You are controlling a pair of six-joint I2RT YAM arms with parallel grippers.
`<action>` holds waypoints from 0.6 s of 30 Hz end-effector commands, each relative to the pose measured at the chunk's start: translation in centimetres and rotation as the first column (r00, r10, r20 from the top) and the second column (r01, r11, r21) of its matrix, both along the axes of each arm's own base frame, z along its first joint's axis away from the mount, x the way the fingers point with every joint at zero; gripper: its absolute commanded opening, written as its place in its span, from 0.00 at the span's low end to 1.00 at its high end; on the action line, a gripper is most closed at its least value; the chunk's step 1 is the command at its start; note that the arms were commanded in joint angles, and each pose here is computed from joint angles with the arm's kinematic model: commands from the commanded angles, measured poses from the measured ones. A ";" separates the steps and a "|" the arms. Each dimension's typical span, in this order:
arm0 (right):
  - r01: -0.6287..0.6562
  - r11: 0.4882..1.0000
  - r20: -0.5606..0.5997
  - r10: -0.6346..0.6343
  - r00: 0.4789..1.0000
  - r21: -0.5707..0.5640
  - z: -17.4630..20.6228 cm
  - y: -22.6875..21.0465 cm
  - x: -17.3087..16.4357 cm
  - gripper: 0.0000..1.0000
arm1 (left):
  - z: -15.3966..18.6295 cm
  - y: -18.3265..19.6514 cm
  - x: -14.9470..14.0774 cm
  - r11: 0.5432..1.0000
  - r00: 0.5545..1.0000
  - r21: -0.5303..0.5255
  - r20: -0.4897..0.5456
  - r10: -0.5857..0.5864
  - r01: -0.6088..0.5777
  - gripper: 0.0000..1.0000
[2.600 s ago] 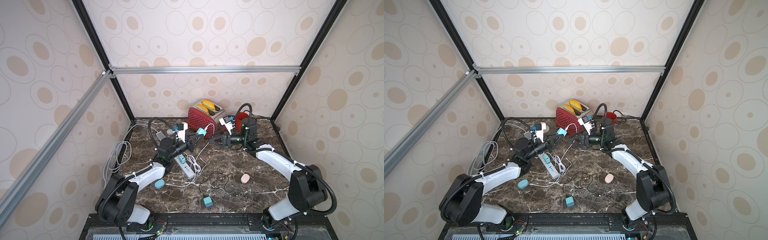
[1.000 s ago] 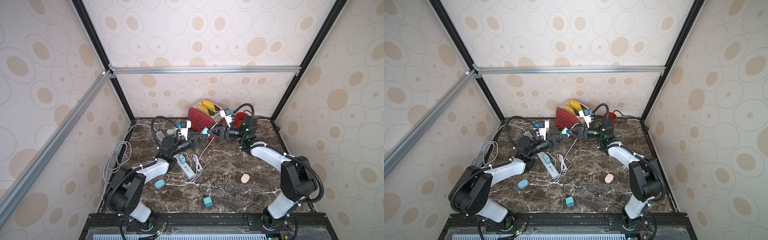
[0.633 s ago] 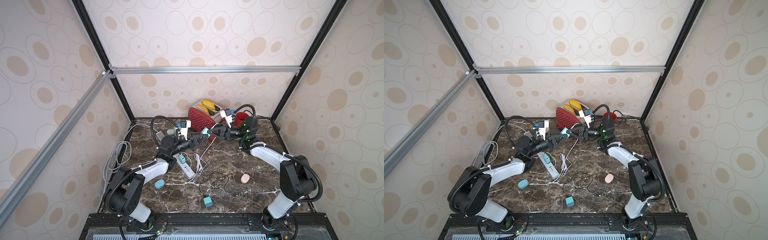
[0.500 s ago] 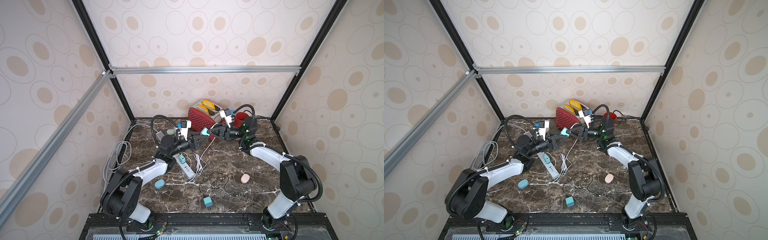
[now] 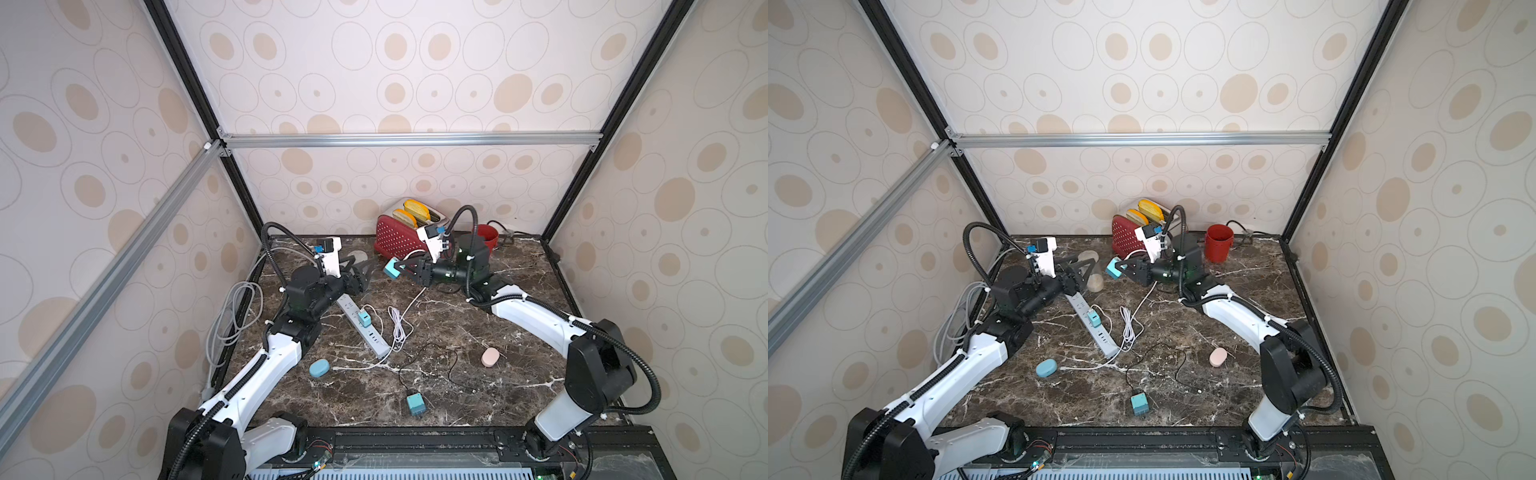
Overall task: Charge the bluetooth headset
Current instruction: Pick up the plug from the center of the board, then insert the plug into the socket.
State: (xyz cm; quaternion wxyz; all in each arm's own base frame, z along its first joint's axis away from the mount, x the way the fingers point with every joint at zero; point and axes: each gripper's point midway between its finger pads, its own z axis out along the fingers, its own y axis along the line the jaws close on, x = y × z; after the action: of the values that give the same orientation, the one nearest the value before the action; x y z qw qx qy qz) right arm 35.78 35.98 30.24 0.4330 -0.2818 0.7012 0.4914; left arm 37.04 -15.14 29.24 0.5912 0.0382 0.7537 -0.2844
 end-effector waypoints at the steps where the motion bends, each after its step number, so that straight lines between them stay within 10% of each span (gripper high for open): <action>1: 0.118 0.990 0.063 -0.113 0.992 -0.082 -0.6 2.1 1.7 0.17 | -5.0 4.9 0.0 0.959 0.956 0.168 -0.149 0.252 -0.227 0.71; 18: 0.280 0.879 0.162 -0.234 0.958 -0.385 -10.7 11.5 6.3 0.16 | -13.5 13.7 -3.4 0.863 0.772 0.338 -0.401 0.494 -0.376 0.71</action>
State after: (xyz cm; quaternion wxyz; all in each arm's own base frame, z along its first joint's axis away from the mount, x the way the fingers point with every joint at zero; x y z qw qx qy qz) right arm 41.41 46.88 20.26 0.4484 -0.2830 0.7906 0.3062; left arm 34.54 -1.61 17.21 0.4472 -0.1356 0.8827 -0.0488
